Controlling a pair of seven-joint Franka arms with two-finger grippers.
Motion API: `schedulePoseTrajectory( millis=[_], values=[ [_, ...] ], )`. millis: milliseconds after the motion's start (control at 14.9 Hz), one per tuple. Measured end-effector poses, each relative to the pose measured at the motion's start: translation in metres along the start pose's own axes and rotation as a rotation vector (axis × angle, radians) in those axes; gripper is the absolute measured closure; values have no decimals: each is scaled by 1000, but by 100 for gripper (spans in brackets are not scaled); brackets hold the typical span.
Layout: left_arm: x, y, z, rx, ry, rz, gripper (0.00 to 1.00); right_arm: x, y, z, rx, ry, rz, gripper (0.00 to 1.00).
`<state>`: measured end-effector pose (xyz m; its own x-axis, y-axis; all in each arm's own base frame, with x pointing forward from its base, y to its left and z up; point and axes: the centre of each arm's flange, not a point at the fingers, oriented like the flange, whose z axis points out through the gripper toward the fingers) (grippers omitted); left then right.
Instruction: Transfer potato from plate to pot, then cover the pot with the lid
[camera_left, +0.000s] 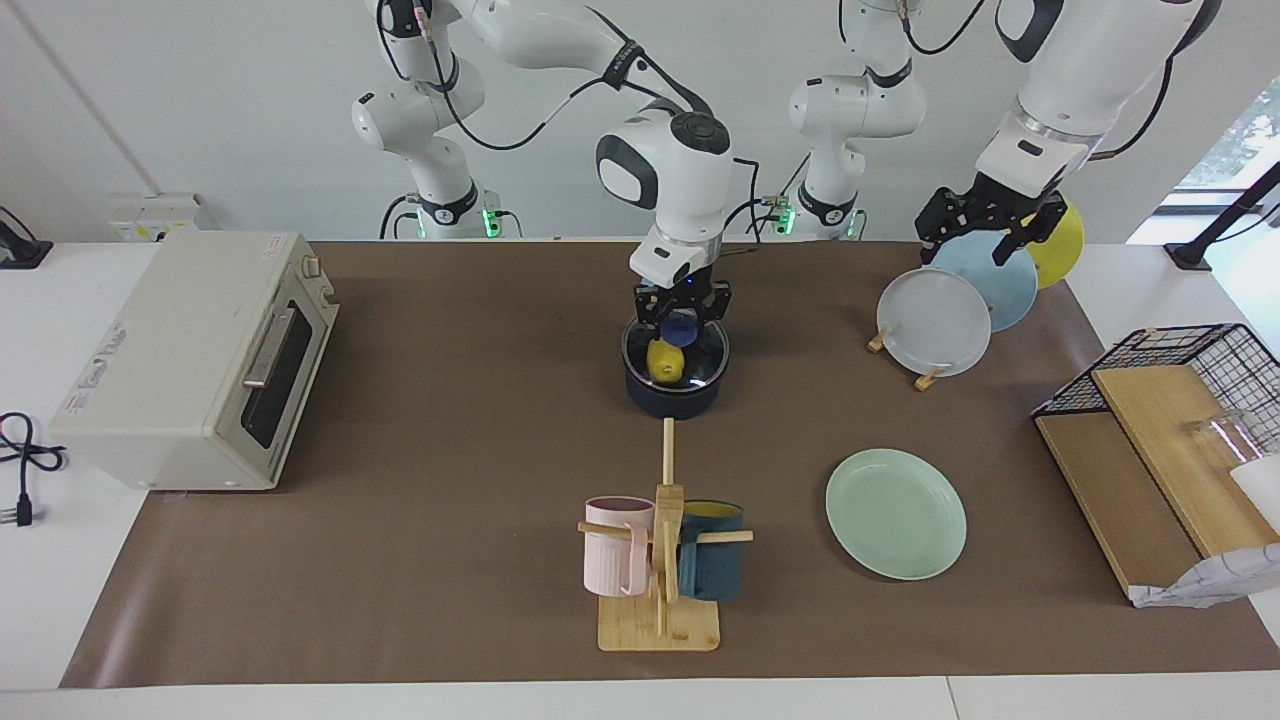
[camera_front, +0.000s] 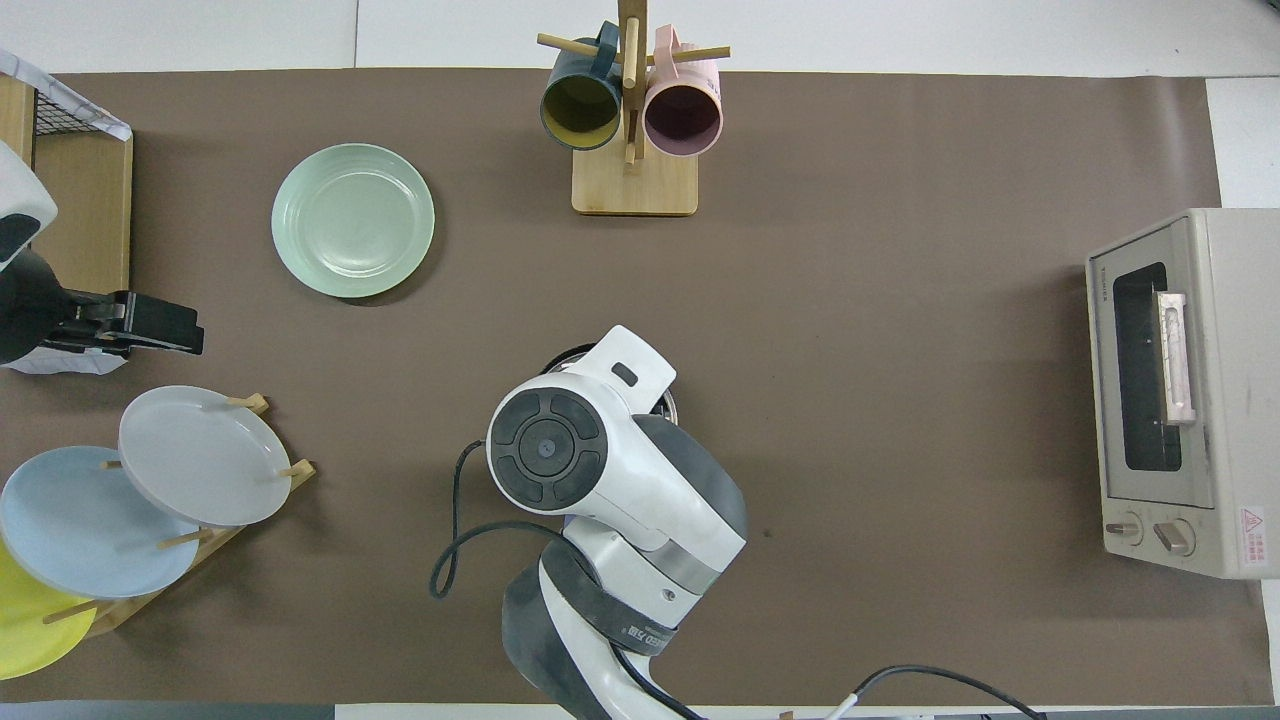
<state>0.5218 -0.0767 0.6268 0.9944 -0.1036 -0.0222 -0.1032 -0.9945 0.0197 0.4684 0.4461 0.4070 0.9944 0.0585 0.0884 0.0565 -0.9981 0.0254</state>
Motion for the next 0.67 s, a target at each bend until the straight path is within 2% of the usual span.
schedulePoseTrajectory(
  millis=[671],
  values=[
    [0,1,0,1,0,1,0,0,0,1,-24,22,-23,34]
  ],
)
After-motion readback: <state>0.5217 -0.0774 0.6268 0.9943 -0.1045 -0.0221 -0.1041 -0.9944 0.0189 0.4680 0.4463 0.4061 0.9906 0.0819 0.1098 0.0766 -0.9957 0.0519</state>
